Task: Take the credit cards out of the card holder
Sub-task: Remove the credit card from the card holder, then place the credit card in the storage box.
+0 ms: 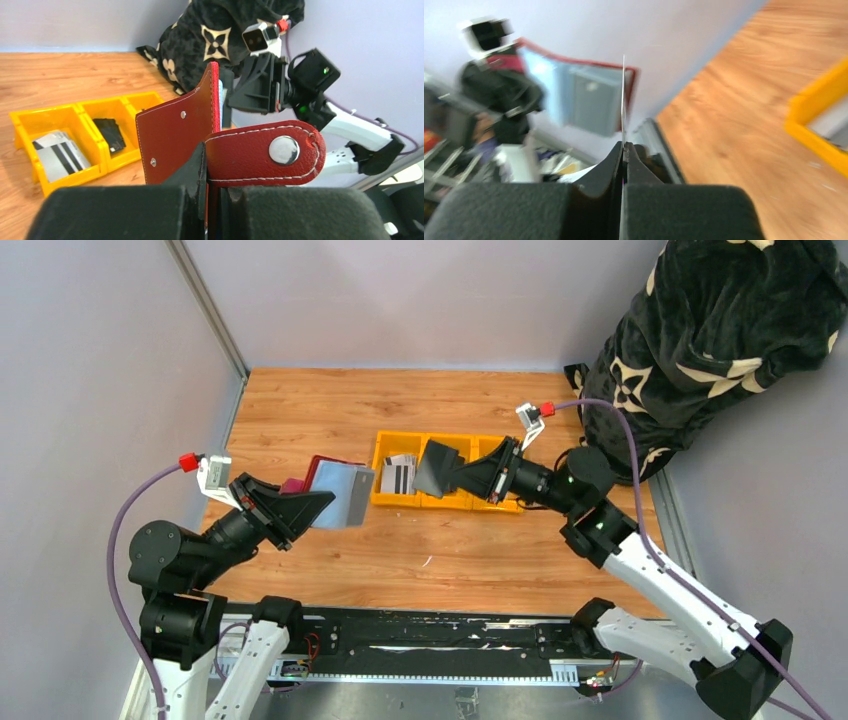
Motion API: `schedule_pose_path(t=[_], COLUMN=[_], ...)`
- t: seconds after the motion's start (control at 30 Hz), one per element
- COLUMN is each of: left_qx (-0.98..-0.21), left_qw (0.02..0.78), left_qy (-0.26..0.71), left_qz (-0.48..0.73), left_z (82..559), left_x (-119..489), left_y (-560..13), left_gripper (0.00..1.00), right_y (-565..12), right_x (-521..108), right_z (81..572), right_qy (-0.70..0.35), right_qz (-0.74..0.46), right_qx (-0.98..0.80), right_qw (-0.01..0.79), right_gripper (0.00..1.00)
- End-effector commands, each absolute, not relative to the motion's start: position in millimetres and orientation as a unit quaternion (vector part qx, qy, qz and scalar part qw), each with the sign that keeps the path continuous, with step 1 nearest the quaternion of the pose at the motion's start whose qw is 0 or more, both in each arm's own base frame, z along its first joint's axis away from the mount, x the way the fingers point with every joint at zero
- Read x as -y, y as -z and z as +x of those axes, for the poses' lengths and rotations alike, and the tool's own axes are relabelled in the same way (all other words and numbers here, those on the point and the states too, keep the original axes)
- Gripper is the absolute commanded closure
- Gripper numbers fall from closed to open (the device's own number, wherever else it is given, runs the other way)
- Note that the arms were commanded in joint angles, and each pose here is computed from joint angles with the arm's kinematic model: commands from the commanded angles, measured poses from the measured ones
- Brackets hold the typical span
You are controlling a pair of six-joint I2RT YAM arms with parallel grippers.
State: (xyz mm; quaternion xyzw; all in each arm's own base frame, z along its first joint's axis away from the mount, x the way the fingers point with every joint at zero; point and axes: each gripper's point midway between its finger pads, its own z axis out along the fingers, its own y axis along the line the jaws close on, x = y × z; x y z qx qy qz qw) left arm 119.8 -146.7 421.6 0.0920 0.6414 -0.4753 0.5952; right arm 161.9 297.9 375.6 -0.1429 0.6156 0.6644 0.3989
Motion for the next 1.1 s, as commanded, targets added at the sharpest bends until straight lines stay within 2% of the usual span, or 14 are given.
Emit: schedule_pose_path(t=[0.0, 0.3, 0.6, 0.9, 1.07], left_qx=[-0.638, -0.638, -0.628, -0.617, -0.609], left_qw=[0.612, 0.581, 0.561, 0.561, 0.566], left_qy=[0.45, 0.473, 0.497, 0.504, 0.507], left_qz=[0.127, 0.175, 0.209, 0.225, 0.228], left_z=[118, 101, 84, 73, 70], left_x=[146, 157, 164, 166, 166], left_y=[-421, -420, -421, -428, -434], left_gripper=[1.0, 1.0, 1.0, 1.0, 1.0], right_y=[-291, -203, -141, -100, -108], right_x=[-260, -245, -279, -288, -289], right_z=[219, 307, 365, 381, 382], right_qy=[-0.474, -0.302, -0.265, -0.247, -0.241], right_qz=[-0.093, -0.061, -0.072, -0.056, -0.064], right_qx=[-0.781, -0.883, -0.919, -0.934, -0.931], right_qw=[0.396, 0.354, 0.282, 0.252, 0.265], right_gripper=[1.0, 1.0, 1.0, 1.0, 0.85])
